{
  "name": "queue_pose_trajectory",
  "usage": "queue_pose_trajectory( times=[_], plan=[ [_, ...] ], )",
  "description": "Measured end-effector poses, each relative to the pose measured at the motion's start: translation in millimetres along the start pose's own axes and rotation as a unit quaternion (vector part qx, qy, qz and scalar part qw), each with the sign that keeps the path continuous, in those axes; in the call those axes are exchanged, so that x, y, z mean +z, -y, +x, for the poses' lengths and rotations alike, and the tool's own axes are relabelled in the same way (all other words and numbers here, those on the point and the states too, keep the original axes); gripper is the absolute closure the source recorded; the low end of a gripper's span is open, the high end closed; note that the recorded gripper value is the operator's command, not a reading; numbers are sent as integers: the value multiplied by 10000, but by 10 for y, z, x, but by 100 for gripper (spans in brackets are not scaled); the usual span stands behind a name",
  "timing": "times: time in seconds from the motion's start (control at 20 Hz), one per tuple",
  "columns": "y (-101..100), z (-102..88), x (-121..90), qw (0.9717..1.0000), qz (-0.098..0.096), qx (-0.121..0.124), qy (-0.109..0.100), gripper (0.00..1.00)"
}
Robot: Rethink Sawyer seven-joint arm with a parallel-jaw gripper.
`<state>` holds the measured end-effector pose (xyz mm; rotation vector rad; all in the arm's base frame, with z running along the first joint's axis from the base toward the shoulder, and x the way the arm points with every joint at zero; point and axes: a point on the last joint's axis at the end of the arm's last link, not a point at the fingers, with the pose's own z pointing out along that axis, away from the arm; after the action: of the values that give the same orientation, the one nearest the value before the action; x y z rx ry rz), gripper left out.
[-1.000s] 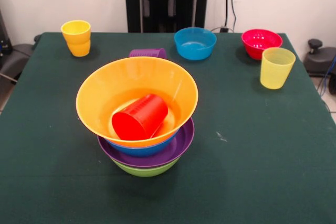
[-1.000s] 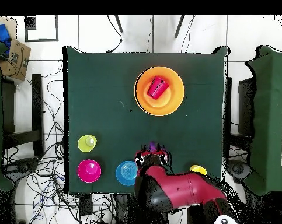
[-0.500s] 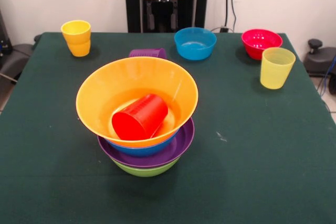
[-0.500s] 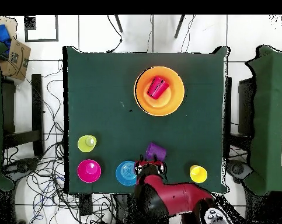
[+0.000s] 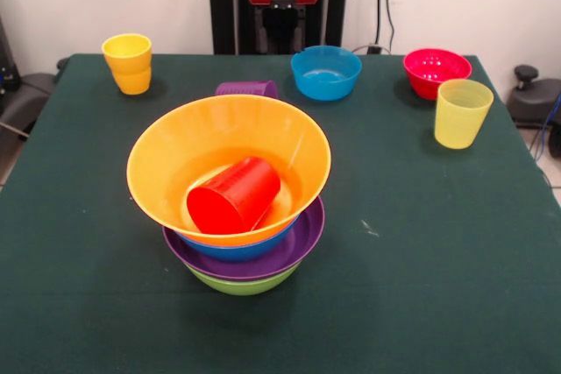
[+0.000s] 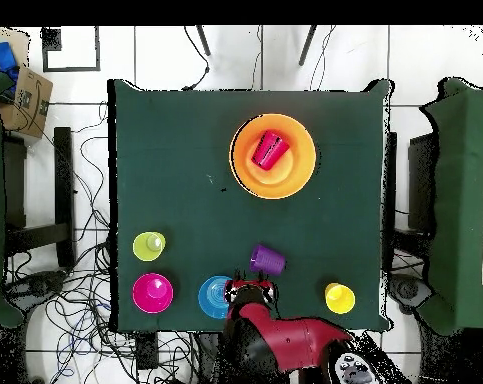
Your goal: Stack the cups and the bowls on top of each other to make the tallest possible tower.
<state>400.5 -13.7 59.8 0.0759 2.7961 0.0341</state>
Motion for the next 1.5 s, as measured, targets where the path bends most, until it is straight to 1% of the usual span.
queue_pose_trajectory(
  times=[0.1,0.25,0.35,0.55,0.75,0.9,1.1,1.2,1.4,1.5],
  plan=[
    [6,-95,-35,10000,57,73,28,0],
    [26,-321,-139,9994,194,269,30,0],
    [32,-407,-186,9991,242,341,16,0],
    [27,-649,-320,9980,343,523,2,0],
    [10,-851,-417,9971,369,662,44,0],
    [-16,-981,-441,9967,368,716,131,0],
    [-74,-1055,-418,9968,348,702,171,0],
    [-150,-1067,-402,9972,317,651,172,0],
    [-330,-1023,-361,9984,236,492,154,0],
    [-411,-983,-315,9987,196,427,182,0]
  ],
)
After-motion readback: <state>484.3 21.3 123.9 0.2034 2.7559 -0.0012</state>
